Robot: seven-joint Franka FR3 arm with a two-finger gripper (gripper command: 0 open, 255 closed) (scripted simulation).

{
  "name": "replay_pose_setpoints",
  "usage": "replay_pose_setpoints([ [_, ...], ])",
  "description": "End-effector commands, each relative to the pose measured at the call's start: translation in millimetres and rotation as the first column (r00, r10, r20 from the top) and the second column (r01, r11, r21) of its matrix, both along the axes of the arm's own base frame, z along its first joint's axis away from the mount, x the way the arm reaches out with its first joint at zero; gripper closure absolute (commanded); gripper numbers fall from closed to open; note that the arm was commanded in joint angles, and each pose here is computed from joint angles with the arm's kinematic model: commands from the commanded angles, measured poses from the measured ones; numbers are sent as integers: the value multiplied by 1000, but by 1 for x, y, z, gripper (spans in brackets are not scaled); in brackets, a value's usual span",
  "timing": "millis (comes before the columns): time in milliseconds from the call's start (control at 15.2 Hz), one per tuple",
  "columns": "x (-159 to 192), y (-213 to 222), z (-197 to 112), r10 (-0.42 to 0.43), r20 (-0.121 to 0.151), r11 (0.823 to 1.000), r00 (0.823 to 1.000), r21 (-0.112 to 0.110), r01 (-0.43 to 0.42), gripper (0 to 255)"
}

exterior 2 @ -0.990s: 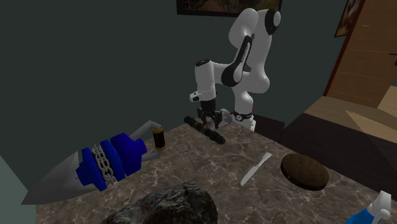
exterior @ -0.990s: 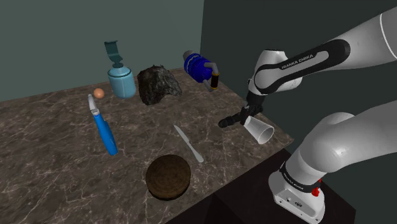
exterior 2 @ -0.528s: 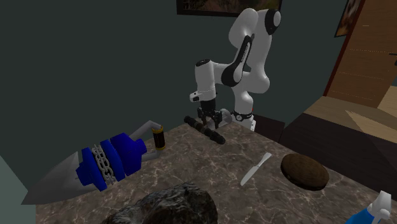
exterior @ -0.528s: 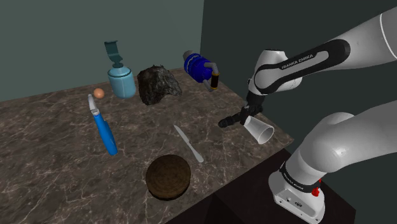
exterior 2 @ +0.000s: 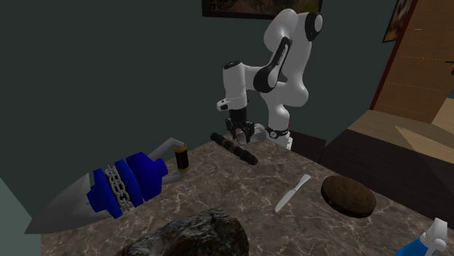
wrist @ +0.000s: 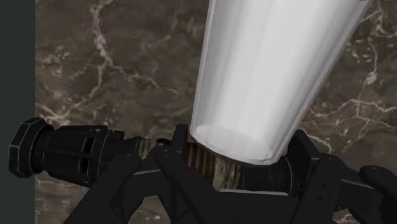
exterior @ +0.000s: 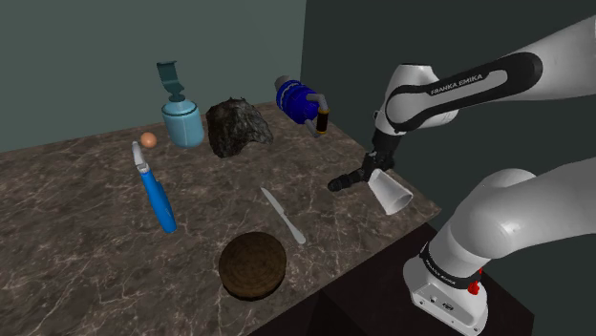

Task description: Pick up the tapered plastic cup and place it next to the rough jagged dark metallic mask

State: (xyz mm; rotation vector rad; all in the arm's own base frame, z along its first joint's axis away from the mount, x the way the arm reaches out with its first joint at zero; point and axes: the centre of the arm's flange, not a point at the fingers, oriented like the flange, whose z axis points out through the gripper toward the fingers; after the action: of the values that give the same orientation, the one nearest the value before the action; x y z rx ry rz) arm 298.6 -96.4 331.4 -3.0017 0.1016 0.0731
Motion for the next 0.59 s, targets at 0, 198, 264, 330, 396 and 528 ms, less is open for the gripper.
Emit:
replay_pose_setpoints([
  [0, -1, 0, 11, 0, 0, 1000, 1000, 0, 0, 255],
  [198, -1, 0, 27, 0, 0, 1000, 1000, 0, 0, 255],
  [264, -1, 0, 32, 0, 0, 1000, 1000, 0, 0, 255],
  [330, -1, 0, 37, 0, 0, 1000, 1000, 0, 0, 255],
  [396, -1, 0, 43, 0, 0, 1000, 1000, 0, 0, 255],
  [528, -1, 0, 53, 0, 0, 1000, 1000, 0, 0, 255],
])
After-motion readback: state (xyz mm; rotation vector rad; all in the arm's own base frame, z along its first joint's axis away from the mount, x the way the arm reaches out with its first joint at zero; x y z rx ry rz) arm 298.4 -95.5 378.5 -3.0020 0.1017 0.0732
